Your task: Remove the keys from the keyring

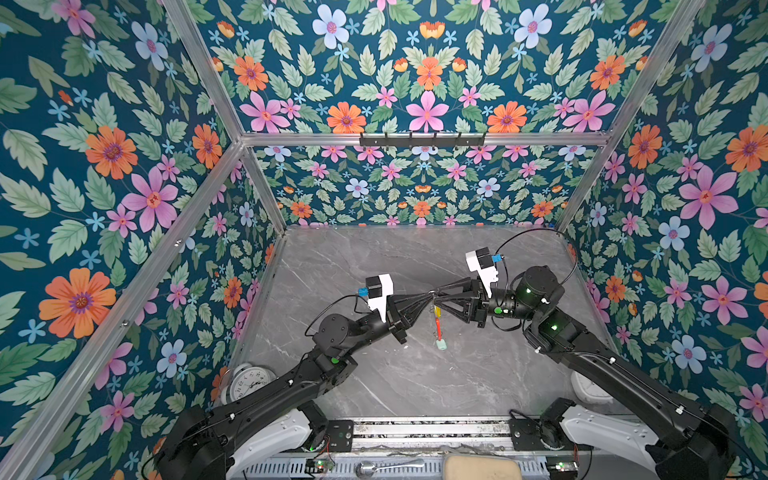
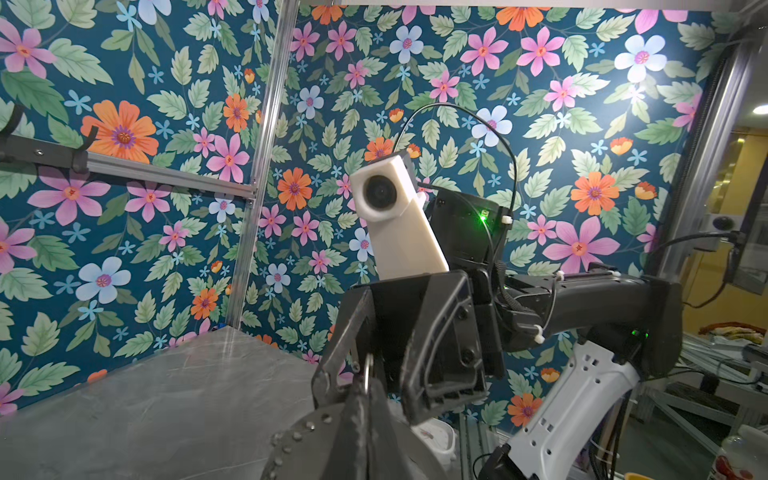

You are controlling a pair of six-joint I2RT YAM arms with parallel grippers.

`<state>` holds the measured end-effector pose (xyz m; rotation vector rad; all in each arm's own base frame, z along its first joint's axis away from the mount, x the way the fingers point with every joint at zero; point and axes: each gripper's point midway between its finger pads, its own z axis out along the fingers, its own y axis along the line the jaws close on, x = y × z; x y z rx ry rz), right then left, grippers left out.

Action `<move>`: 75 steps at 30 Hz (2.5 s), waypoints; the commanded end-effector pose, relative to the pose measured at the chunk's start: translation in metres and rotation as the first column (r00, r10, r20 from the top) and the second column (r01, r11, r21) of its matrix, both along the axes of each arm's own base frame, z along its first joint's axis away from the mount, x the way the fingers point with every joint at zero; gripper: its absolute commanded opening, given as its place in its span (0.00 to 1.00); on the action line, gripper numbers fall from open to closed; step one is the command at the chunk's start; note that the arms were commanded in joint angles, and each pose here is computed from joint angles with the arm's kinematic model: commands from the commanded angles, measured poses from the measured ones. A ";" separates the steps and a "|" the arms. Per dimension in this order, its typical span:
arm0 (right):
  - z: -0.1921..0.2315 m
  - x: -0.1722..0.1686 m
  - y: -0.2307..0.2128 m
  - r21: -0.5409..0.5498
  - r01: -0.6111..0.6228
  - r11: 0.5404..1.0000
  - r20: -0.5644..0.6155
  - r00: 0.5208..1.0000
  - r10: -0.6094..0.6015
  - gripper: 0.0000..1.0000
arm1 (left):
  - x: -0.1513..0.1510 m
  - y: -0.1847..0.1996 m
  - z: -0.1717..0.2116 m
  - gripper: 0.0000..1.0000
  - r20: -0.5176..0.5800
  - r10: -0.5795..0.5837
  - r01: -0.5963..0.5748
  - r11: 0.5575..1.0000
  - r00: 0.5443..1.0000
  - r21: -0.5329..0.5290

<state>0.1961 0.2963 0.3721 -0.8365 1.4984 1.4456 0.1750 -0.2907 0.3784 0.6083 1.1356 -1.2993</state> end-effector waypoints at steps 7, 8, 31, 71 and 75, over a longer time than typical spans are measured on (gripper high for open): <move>0.022 -0.004 -0.002 0.082 -0.012 0.997 0.023 1.000 0.010 0.26 | -0.008 0.006 0.011 0.00 0.029 -0.024 0.026 0.998 0.999 -0.056; 0.021 -0.003 -0.002 0.081 -0.014 0.997 0.018 1.000 0.012 0.24 | -0.008 0.006 0.011 0.00 0.029 -0.023 0.025 0.998 0.999 -0.057; 0.015 -0.008 0.007 0.043 -0.095 0.995 -0.024 0.995 0.096 0.00 | -0.002 0.003 0.013 0.00 0.018 -0.009 0.011 0.998 1.000 -0.059; 0.006 -0.004 0.006 -0.262 -0.011 0.965 0.005 1.000 0.013 0.00 | -0.012 0.000 0.004 0.12 -0.202 -0.357 0.376 0.925 0.912 0.064; 0.011 0.000 0.008 -0.247 0.006 0.969 0.016 1.000 -0.003 0.00 | -0.014 -0.002 0.003 0.02 -0.199 -0.382 0.399 0.916 0.902 0.051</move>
